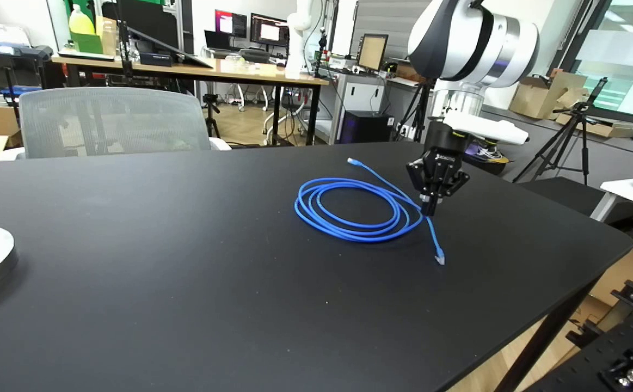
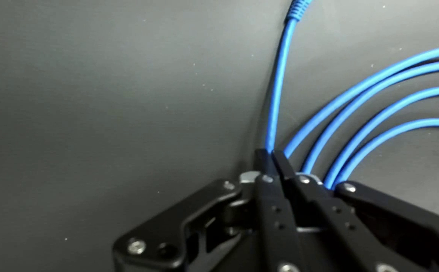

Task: Unwind the cable

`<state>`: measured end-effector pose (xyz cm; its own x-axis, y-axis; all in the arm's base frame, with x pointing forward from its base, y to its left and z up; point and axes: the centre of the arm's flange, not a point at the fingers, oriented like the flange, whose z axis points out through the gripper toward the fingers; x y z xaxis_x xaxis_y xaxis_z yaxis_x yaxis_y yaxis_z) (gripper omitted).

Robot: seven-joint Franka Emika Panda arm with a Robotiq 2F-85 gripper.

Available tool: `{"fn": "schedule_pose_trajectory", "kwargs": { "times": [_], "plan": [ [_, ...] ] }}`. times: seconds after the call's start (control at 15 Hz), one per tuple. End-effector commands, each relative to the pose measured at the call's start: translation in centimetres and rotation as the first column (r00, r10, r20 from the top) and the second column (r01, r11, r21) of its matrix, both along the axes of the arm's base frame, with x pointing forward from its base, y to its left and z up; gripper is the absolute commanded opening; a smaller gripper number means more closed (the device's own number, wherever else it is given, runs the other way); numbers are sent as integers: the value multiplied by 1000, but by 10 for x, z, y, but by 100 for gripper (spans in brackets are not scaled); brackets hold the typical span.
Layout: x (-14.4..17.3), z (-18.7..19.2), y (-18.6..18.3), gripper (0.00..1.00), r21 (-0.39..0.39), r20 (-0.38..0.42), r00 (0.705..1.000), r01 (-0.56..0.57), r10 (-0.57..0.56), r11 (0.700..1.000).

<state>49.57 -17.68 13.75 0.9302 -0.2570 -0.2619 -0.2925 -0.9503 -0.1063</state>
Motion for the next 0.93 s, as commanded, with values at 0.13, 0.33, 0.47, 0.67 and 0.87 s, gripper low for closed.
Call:
{"fn": "schedule_pose_trajectory", "kwargs": {
  "times": [0.13,0.33,0.47,0.67,0.87],
  "plan": [
    [0,18,1,1,22,11,1000,-10,10,1000],
    [5,53,13,1,-25,54,995,-81,83,996],
    [13,81,25,1,-59,84,985,-149,153,987],
    [28,120,49,1,-106,93,955,-272,282,956],
    [42,145,78,1,-88,51,898,-431,437,898]
  ]
}}
